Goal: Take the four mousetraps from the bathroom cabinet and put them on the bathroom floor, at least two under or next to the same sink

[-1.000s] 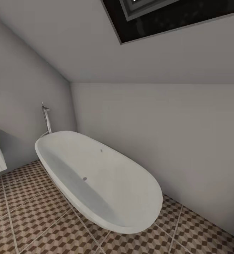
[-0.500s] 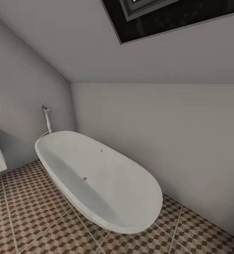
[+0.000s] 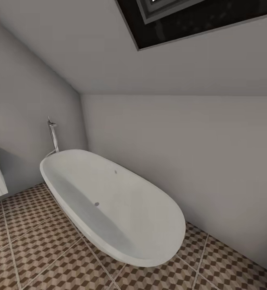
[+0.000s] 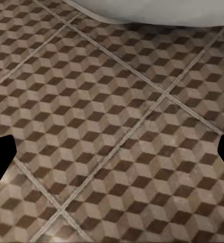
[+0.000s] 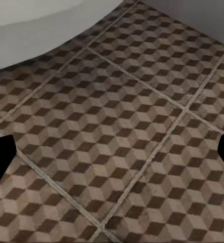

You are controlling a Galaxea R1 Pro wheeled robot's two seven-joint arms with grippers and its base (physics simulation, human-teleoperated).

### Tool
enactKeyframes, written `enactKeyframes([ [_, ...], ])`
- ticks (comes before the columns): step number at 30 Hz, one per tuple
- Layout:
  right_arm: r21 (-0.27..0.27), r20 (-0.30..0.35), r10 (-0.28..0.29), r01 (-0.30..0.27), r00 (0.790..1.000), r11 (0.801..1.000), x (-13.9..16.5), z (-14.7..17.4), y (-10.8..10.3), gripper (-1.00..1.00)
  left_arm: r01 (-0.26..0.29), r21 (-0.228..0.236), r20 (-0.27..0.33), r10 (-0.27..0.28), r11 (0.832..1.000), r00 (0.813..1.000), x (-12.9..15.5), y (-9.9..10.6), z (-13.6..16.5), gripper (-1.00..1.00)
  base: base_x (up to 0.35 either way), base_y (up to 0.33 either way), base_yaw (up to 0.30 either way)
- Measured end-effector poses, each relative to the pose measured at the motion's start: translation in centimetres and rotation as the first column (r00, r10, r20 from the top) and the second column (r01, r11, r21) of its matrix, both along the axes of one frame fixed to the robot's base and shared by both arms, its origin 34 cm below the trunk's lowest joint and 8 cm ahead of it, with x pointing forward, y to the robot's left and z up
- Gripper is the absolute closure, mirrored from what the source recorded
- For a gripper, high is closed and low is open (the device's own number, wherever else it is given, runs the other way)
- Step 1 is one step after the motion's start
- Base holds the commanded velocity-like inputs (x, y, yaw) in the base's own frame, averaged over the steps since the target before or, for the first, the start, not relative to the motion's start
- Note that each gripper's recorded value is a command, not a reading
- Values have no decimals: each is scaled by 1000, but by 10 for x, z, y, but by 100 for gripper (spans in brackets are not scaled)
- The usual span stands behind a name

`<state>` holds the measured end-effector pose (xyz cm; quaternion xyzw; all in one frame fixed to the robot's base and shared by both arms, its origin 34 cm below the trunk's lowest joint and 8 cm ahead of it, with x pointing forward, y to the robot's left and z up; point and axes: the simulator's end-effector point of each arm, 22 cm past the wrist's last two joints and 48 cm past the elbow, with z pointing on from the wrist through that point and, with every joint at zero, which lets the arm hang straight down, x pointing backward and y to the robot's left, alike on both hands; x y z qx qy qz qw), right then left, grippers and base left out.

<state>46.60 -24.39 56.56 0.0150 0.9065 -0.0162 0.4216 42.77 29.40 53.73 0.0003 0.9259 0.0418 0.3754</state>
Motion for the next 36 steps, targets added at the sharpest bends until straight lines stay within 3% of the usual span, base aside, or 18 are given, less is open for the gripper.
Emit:
enactKeyframes([
  [29,4,-12,-1,1,1000,1000,-8,-6,3,-100,1,-3,-1,-1,1000,1000,-10,-1,-6,-100,0,0,-1],
  [36,5,-12,-2,2,1000,1000,-8,-6,3,-100,0,-2,-2,0,1000,1000,-10,-1,-6,-100,0,0,-151],
])
